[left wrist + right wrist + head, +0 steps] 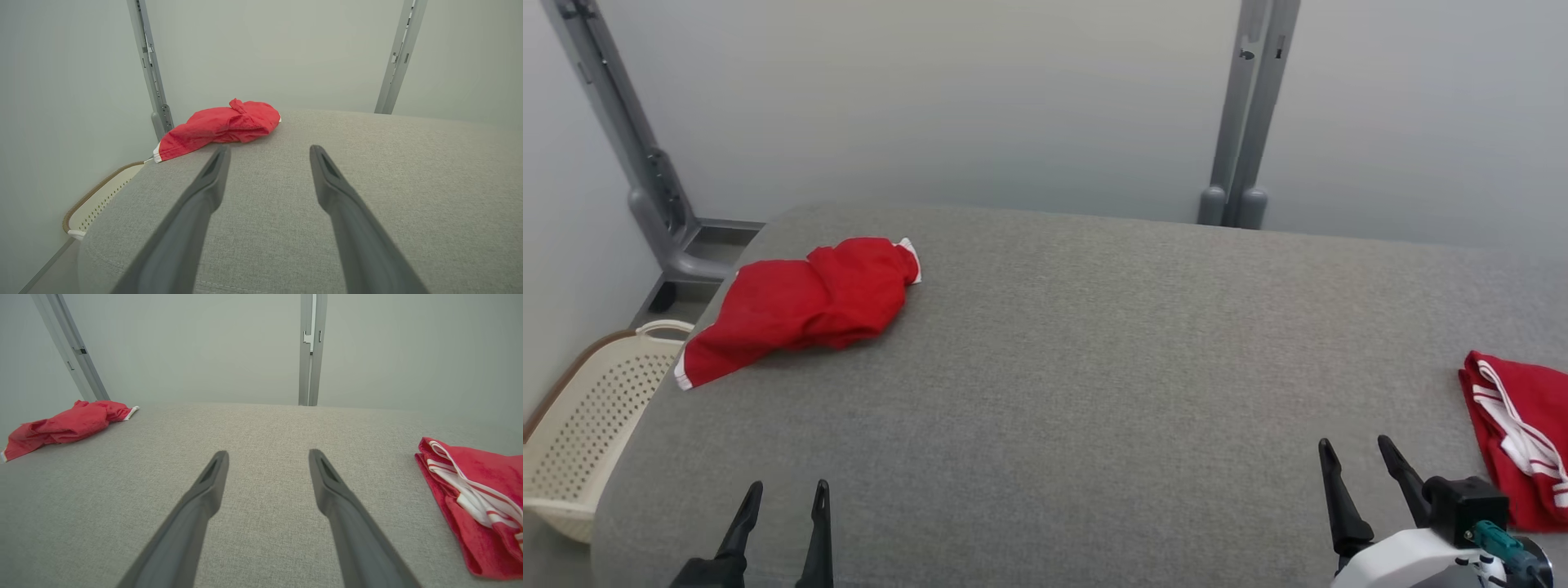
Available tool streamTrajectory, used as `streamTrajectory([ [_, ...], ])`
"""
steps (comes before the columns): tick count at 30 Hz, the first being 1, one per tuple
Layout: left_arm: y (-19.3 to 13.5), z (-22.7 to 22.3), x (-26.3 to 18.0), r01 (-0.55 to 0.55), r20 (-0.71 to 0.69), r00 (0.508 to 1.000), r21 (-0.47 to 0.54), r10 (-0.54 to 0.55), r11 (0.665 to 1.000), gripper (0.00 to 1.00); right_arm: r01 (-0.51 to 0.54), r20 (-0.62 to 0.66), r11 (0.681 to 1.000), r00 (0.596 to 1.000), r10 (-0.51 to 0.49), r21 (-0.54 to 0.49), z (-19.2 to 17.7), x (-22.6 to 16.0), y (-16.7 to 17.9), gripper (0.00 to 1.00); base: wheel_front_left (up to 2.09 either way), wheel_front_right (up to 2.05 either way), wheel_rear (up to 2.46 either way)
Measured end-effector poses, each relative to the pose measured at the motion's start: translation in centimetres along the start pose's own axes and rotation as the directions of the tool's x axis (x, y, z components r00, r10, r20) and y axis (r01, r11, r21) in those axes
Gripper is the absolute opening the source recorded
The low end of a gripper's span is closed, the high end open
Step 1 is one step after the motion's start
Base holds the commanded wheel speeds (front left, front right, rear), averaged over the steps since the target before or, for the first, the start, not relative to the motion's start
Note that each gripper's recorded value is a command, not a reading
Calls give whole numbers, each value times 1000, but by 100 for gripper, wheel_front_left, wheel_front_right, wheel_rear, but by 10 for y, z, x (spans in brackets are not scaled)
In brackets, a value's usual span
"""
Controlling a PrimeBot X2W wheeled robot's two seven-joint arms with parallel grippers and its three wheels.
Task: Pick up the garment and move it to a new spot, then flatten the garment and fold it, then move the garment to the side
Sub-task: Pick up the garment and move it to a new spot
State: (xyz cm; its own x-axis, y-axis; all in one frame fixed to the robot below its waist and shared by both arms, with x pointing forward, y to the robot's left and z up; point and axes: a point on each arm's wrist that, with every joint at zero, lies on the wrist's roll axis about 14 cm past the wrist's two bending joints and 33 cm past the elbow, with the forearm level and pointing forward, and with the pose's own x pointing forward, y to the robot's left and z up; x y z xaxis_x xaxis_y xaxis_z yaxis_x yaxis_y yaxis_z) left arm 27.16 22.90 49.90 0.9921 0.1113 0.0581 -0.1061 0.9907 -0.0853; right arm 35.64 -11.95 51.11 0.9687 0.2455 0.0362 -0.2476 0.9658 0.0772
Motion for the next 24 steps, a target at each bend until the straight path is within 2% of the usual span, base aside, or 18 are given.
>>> streamTrajectory([
  [10, 44, 5, -32, -151, -2, 989, 19, 151, 988, 100, -166, -19, 986, 986, 166, 20, -7, 24, 53, 100, 0, 0, 0],
  [17, 73, 8, -56, -271, 9, 962, 12, 271, 962, 100, -299, -30, 954, 954, 299, 21, -8, 41, 100, 100, 0, 0, 0],
  [24, 85, 7, -67, -334, 0, 943, 21, 334, 942, 100, -361, -53, 932, 931, 362, 36, -17, 52, 122, 100, 0, 0, 0],
])
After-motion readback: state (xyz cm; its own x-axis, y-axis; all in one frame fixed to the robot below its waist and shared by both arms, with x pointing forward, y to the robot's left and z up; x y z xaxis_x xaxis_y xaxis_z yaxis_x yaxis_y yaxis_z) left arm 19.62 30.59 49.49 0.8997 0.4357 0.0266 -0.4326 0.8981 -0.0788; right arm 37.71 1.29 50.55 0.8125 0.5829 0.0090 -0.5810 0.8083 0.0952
